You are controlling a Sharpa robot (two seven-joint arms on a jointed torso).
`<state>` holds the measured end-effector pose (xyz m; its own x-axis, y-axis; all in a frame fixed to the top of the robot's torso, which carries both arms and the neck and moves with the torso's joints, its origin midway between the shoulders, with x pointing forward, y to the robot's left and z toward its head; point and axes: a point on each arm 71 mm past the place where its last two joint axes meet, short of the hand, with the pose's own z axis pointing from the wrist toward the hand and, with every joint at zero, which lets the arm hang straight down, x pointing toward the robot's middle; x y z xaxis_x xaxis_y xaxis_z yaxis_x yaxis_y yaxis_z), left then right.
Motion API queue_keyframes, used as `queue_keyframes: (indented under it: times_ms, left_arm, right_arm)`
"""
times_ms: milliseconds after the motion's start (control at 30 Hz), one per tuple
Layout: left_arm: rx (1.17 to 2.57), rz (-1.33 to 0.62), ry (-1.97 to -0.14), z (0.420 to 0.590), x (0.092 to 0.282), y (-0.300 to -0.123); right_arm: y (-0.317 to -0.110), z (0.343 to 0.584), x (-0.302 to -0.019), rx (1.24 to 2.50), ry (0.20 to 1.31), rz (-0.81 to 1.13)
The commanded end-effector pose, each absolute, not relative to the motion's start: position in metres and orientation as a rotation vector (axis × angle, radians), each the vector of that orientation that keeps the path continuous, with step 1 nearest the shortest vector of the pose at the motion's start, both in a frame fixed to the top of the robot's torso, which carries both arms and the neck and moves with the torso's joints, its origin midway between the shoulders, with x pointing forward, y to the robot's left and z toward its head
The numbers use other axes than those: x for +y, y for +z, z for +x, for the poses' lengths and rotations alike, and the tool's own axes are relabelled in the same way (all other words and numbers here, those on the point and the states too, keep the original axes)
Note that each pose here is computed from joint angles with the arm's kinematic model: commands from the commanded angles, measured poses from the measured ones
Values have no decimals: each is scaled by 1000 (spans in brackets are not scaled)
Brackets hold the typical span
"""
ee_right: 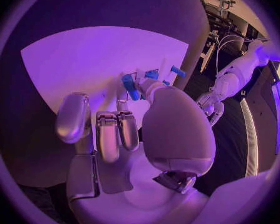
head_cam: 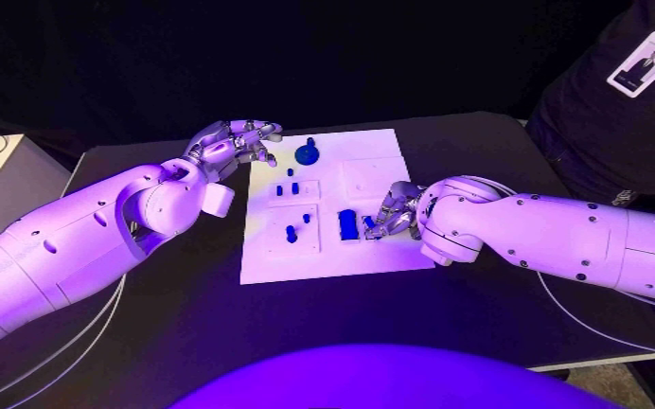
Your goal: Assemble the parts on the task board
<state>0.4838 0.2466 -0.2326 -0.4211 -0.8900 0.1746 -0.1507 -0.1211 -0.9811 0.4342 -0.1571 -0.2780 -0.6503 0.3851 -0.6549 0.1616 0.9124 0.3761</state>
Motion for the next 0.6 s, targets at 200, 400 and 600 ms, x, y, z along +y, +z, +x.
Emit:
queue_keyframes:
  times_ms: [200, 400, 600]
  left_arm:
    - [1566, -1156, -1620, 483, 244, -232]
    - [1567, -1156, -1619, 483, 244, -232]
    - [1568, -1156, -1619, 483, 244, -232]
  right_arm:
    - [-281, 434, -156, 2308, 343, 372]
    - [-282, 437, -156, 2296, 340, 376]
    - [-283, 440, -156, 2289, 341, 378]
